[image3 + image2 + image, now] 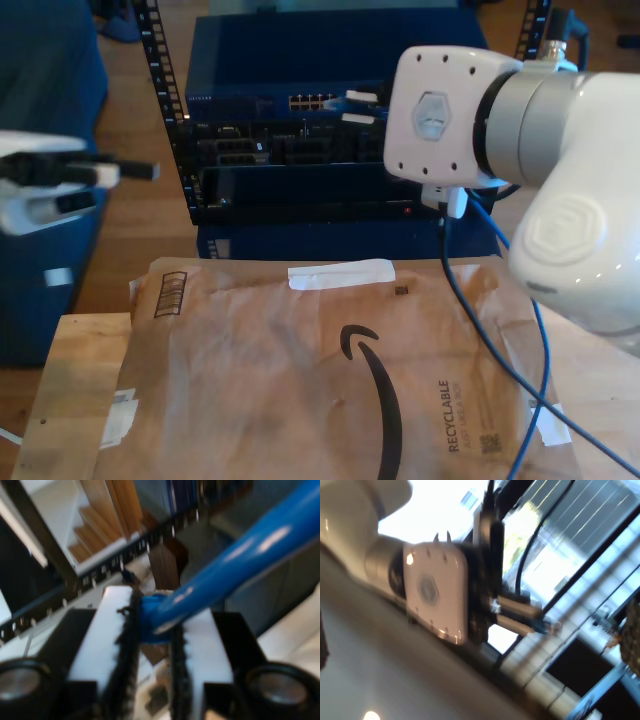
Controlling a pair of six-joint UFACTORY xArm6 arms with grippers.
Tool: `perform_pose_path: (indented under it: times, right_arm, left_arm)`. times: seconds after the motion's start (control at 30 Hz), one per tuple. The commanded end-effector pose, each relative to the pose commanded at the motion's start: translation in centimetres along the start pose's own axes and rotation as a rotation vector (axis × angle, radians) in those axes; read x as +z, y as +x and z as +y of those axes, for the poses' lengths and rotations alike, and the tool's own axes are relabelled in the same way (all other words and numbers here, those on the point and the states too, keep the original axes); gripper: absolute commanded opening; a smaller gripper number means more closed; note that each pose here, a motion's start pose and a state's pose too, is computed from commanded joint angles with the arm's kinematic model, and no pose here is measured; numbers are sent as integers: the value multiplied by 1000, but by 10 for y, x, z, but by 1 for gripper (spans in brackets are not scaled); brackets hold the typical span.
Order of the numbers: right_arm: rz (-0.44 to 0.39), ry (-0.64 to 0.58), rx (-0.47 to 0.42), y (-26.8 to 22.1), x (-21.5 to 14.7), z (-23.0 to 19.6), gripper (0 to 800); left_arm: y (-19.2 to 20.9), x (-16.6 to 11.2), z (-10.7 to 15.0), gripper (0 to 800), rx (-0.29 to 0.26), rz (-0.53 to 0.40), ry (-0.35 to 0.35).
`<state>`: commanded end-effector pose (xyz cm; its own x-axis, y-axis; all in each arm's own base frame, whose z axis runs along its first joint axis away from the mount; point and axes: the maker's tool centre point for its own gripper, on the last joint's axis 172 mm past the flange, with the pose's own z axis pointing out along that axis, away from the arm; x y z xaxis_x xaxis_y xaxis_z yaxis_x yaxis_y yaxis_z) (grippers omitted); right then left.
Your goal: Grab the cable and plug it in
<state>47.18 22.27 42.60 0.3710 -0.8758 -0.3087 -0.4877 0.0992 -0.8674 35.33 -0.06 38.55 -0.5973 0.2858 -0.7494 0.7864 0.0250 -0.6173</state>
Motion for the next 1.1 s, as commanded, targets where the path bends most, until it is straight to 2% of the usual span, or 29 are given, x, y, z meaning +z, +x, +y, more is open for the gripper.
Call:
perform_pose_path:
  times: [0.1,0.17,0.2,0.27,0.33,0.43,0.5,0.6,0.77,0.83,0.93,1.0,1.1]
  right_arm:
    - [69,67,-25,22,1,-3,36]
    - [98,97,-43,32,-1,-2,36]
    - [108,102,-52,35,-2,0,36]
    - [132,119,-71,43,-3,5,37]
    - [165,152,-84,54,-8,4,38]
    - [223,212,-149,70,-19,1,40]
    - [279,271,-223,82,-31,-5,40]
    - [347,297,-289,97,-32,1,40]
    - [409,322,-357,107,-27,7,40]
    - [423,318,-395,104,-23,13,40]
    - [497,315,-471,115,-23,20,41]
    - [505,325,-510,106,-15,20,41]
    - [489,305,-496,88,7,29,41]
  left_arm:
    - [56,-19,-11,798,2,152,-48]
    - [84,-36,-16,798,71,204,-64]
    - [98,-47,-20,798,86,208,-82]
    - [133,-65,-27,798,53,223,-110]
    - [170,-67,-37,798,30,256,-83]
    - [223,-57,-58,798,73,311,-58]
    - [249,-50,-62,798,114,353,-94]
    - [292,-33,-84,798,90,418,-71]
    - [325,-10,-97,798,169,492,-84]
    - [331,1,-99,798,174,473,-83]
    - [344,12,-109,798,168,441,-66]
    - [355,17,-115,798,175,434,-55]
    - [369,12,-112,798,167,453,-115]
